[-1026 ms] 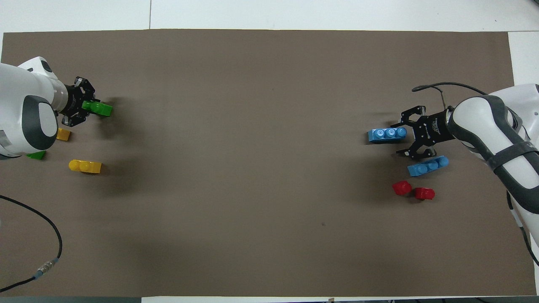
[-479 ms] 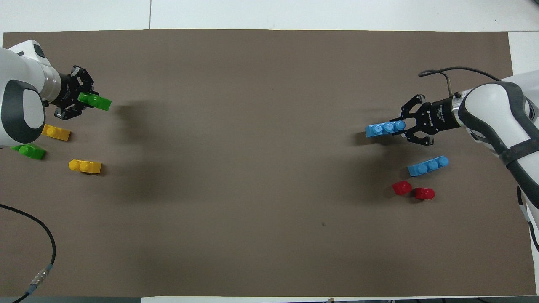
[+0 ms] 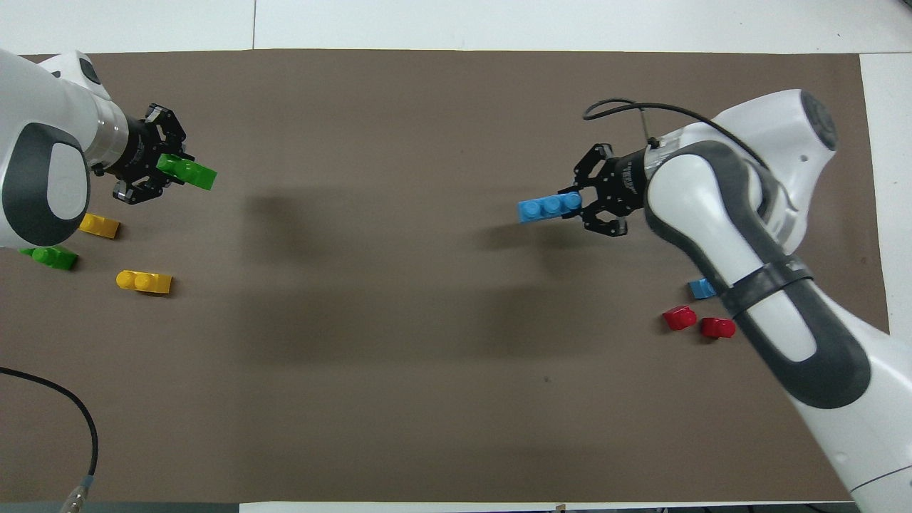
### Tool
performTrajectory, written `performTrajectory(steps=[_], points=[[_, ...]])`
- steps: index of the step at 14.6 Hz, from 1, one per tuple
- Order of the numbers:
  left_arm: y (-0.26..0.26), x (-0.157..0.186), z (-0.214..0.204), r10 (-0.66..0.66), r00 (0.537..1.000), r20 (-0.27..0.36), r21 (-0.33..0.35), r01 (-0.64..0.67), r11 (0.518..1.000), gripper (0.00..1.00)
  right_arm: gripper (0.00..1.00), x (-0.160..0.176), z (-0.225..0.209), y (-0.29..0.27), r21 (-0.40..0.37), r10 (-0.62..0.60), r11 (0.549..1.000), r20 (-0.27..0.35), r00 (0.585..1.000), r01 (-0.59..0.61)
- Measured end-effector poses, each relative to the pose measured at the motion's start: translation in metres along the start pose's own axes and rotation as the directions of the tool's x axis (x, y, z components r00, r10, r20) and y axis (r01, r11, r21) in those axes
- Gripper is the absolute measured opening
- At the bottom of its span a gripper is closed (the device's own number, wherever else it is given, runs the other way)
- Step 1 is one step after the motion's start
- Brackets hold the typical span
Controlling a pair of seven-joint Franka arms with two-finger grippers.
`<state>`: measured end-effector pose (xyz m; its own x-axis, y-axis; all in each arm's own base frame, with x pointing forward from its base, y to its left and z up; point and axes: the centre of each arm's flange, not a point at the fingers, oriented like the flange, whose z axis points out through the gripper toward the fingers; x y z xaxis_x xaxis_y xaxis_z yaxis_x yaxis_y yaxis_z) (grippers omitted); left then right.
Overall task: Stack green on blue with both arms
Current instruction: 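Carry the green brick and the blue brick toward the table center, then lower the green brick onto the blue brick held by the right gripper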
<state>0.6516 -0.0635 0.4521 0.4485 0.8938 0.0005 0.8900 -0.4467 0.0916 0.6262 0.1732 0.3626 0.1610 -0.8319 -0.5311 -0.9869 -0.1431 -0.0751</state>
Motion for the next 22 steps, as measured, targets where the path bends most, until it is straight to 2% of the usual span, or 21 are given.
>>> performTrajectory(steps=[2, 4, 7, 11, 15, 18, 22], points=[[0.008, -0.023, -0.009, -0.008, 1.000, 0.006, 0.008, 0.008, 1.000, 0.34, 0.34, -0.041, 0.034, 0.007, 0.010, 0.006, 1.000, -0.004, 1.000, -0.006], [0.010, -0.041, -0.023, -0.019, 1.000, 0.009, 0.011, 0.019, 1.000, 0.34, 0.34, -0.064, 0.063, 0.017, 0.018, 0.019, 1.000, 0.000, 1.000, -0.019], [0.014, -0.077, -0.037, -0.046, 0.999, 0.012, 0.014, 0.046, 0.999, 0.34, 0.34, -0.078, 0.102, 0.028, 0.037, 0.036, 0.999, 0.003, 0.999, -0.037], [0.025, -0.133, -0.034, -0.082, 0.996, 0.017, 0.023, 0.082, 0.996, 0.34, 0.34, -0.088, 0.152, 0.042, 0.056, 0.058, 0.997, -0.009, 0.998, -0.057], [0.026, -0.189, -0.017, -0.193, 0.981, 0.012, 0.019, 0.193, 0.981, 0.34, 0.34, -0.094, 0.158, 0.045, 0.067, 0.064, 0.996, -0.003, 0.998, -0.064], [0.015, -0.237, 0.007, -0.273, 0.962, -0.028, 0.022, 0.274, 0.961, 0.34, 0.34, -0.094, 0.158, 0.046, 0.068, 0.065, 0.996, -0.002, 0.998, -0.065], [0.005, -0.278, 0.028, -0.380, 0.924, -0.053, 0.022, 0.381, 0.924, 0.34, 0.34, -0.094, 0.158, 0.046, 0.069, 0.067, 0.995, -0.002, 0.998, -0.067]])
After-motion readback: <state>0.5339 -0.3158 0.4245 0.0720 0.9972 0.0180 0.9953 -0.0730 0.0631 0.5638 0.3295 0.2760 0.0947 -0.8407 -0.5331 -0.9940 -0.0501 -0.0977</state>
